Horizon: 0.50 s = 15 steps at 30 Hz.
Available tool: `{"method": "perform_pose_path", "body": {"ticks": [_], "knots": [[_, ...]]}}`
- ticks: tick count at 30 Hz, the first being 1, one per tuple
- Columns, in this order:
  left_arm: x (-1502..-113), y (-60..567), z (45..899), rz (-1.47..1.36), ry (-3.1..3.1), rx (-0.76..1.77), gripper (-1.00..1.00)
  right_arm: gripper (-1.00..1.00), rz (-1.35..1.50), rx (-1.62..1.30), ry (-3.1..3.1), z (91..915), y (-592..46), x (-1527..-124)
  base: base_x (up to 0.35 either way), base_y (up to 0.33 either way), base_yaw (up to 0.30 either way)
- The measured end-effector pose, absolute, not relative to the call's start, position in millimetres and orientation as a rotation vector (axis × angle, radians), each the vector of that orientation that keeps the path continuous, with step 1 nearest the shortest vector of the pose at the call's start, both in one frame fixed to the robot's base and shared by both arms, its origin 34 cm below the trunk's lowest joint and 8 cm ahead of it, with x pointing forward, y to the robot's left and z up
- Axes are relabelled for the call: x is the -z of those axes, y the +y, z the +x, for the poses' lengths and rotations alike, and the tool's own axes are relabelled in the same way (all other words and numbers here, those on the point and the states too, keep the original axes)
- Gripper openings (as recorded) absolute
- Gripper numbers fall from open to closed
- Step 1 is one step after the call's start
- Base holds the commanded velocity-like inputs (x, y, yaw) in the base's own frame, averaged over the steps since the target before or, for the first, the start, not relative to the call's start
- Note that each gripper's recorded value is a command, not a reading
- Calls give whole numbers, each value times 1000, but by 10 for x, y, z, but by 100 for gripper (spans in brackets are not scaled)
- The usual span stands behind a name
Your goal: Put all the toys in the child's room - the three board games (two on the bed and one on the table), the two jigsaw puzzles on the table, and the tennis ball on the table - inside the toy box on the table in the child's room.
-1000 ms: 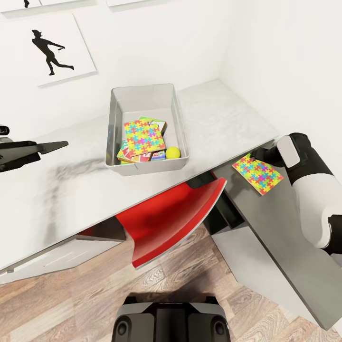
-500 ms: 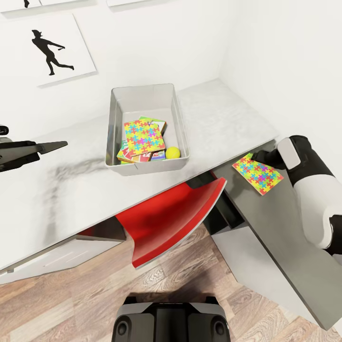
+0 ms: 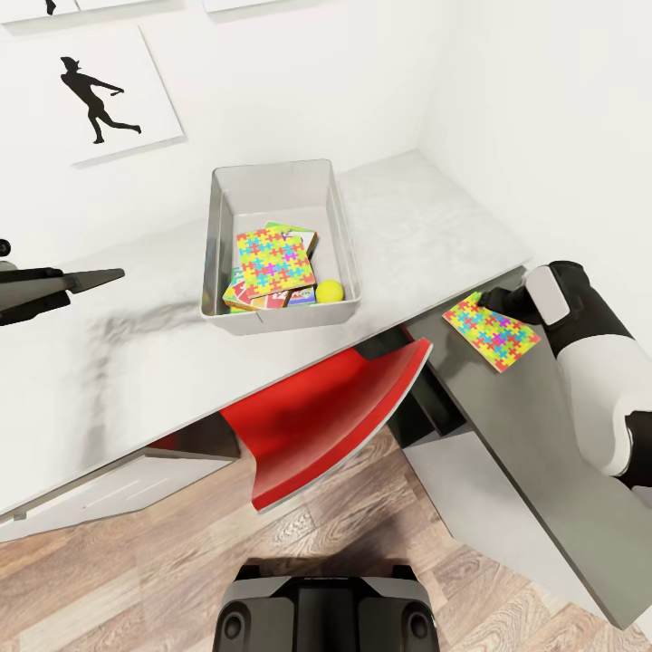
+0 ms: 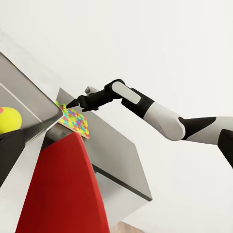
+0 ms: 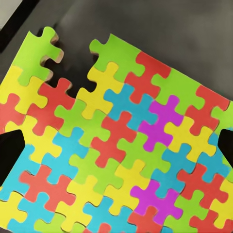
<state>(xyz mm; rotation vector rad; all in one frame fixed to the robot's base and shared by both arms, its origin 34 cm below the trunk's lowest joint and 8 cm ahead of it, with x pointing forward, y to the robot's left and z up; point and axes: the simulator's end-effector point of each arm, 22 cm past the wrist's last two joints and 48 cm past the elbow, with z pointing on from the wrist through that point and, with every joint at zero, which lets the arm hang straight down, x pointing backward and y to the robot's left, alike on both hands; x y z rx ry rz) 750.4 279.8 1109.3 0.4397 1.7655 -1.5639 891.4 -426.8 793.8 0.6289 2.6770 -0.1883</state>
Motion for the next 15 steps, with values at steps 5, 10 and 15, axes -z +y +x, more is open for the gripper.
{"method": "perform_pose_path", "body": {"ticks": [5, 10, 15], "knots": [[-11093, 2799, 7504, 440, 1766, 1563, 100, 100, 627, 187, 2679, 8913, -4255, -7931, 0, 0, 0], [-11093, 2799, 7504, 440, 1766, 1563, 100, 100, 626, 187, 2680, 8911, -4249, -7928, 0, 0, 0], [-11093, 2799, 7504, 440, 1766, 1563, 100, 100, 631, 191, 2693, 8868, -4256, -7882, 0, 0, 0]]}}
